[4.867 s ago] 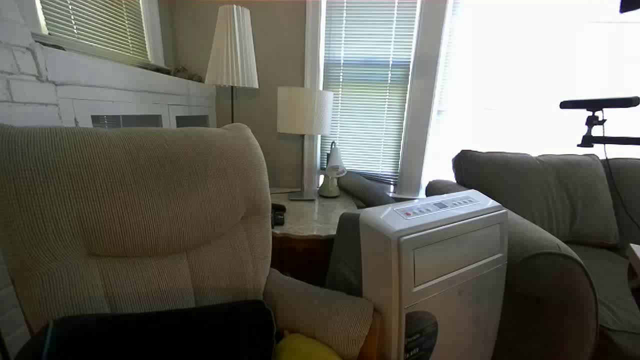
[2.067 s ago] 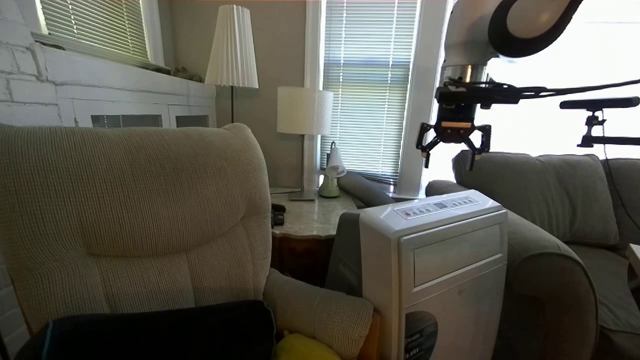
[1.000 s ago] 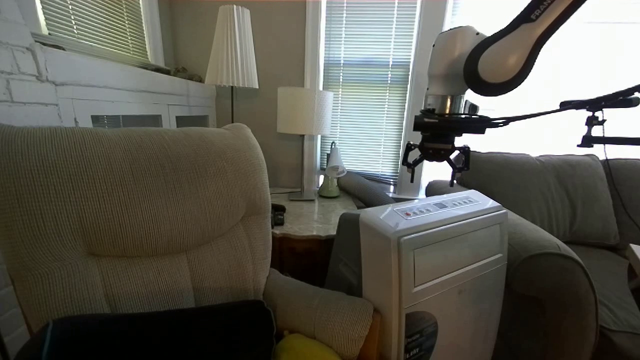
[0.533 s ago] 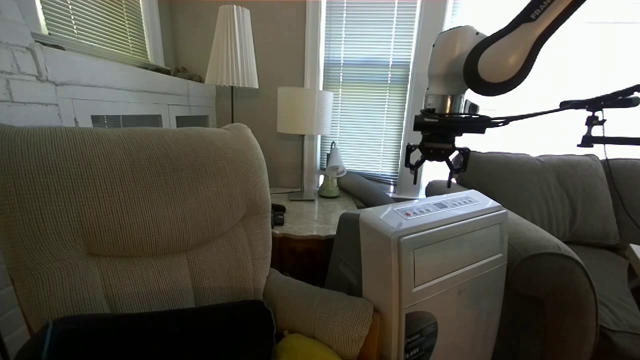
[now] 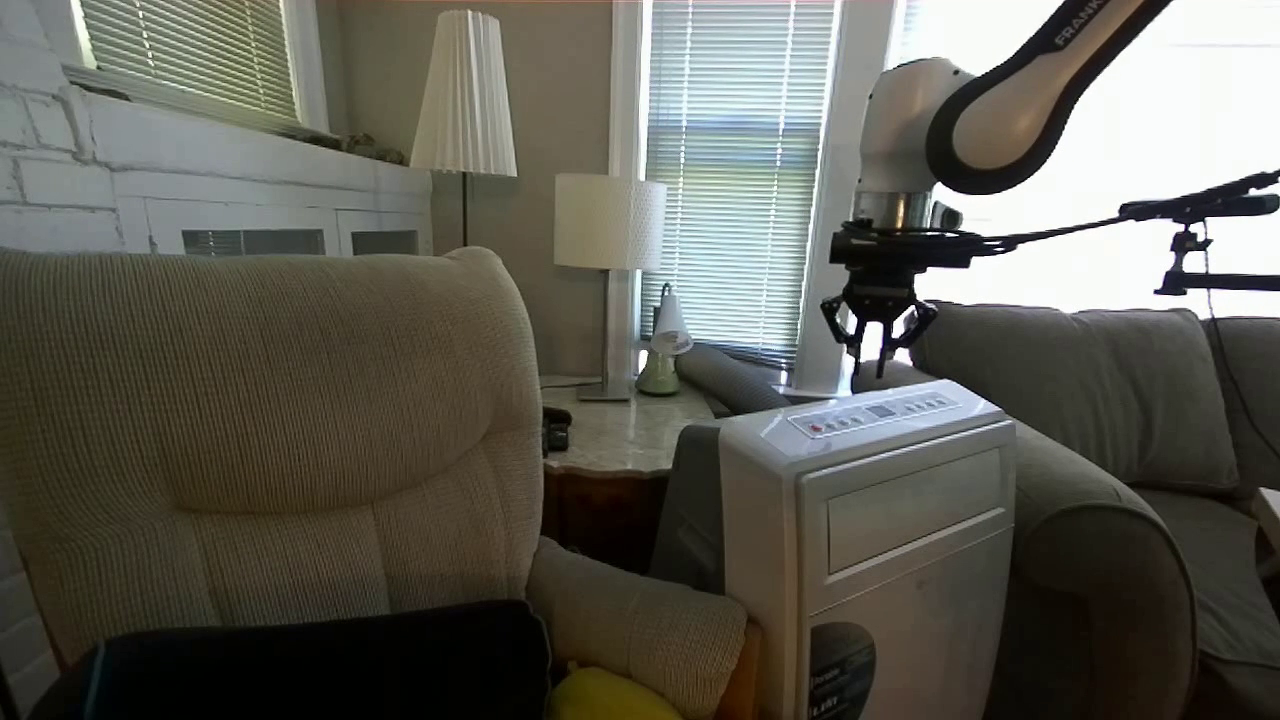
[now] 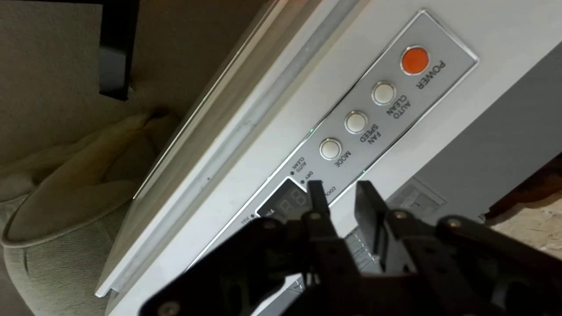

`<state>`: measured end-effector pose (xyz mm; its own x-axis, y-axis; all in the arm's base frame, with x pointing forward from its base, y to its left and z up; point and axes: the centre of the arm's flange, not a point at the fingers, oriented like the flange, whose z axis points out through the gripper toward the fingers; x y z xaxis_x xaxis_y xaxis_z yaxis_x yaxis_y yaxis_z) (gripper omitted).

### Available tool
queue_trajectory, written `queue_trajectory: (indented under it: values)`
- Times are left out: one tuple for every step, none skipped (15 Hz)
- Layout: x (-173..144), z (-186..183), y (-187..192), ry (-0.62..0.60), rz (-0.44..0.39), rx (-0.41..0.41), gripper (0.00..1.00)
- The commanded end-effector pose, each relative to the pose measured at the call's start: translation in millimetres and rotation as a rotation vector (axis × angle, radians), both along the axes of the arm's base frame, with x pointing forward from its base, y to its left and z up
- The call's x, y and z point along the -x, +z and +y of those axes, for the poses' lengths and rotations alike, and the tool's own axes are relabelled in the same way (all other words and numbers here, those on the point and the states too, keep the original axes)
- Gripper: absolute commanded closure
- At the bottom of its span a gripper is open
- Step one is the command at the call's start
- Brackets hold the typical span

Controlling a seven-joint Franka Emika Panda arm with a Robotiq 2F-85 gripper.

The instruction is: Press the fourth button from the left on the heater

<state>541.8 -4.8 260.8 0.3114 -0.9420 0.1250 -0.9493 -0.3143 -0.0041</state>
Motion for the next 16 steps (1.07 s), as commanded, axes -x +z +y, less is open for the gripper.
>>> queue_trajectory:
  values:
    - [-5, -3, -9, -0.027, 0.01, -0.004, 1.0]
    - [-5, -3, -12, -0.027, 0.017, -0.005, 1.0]
    - [-4, -3, -14, -0.027, 0.024, -0.007, 1.0]
    - [-4, -3, -16, -0.027, 0.027, -0.006, 1.0]
    - [-3, -2, -18, -0.024, 0.037, -0.012, 1.0]
    - [-3, -2, -22, -0.023, 0.041, -0.013, 1.0]
    - [-4, -3, -25, -0.025, 0.042, -0.016, 1.0]
    - [-4, -3, -28, -0.026, 0.04, -0.022, 1.0]
    - [-4, -4, -31, -0.03, 0.043, -0.029, 1.0]
    - [-4, -3, -34, -0.031, 0.046, -0.036, 1.0]
    - [-4, -3, -36, -0.034, 0.05, -0.046, 1.0]
    - [-4, -2, -38, -0.036, 0.047, -0.058, 1.0]
    - [-4, -1, -39, -0.037, 0.048, -0.07, 1.0]
    - [-4, -1, -41, -0.04, 0.049, -0.082, 1.0]
    - [-4, -1, -42, -0.046, 0.047, -0.089, 1.0]
    - [-5, -1, -44, -0.049, 0.05, -0.097, 1.0]
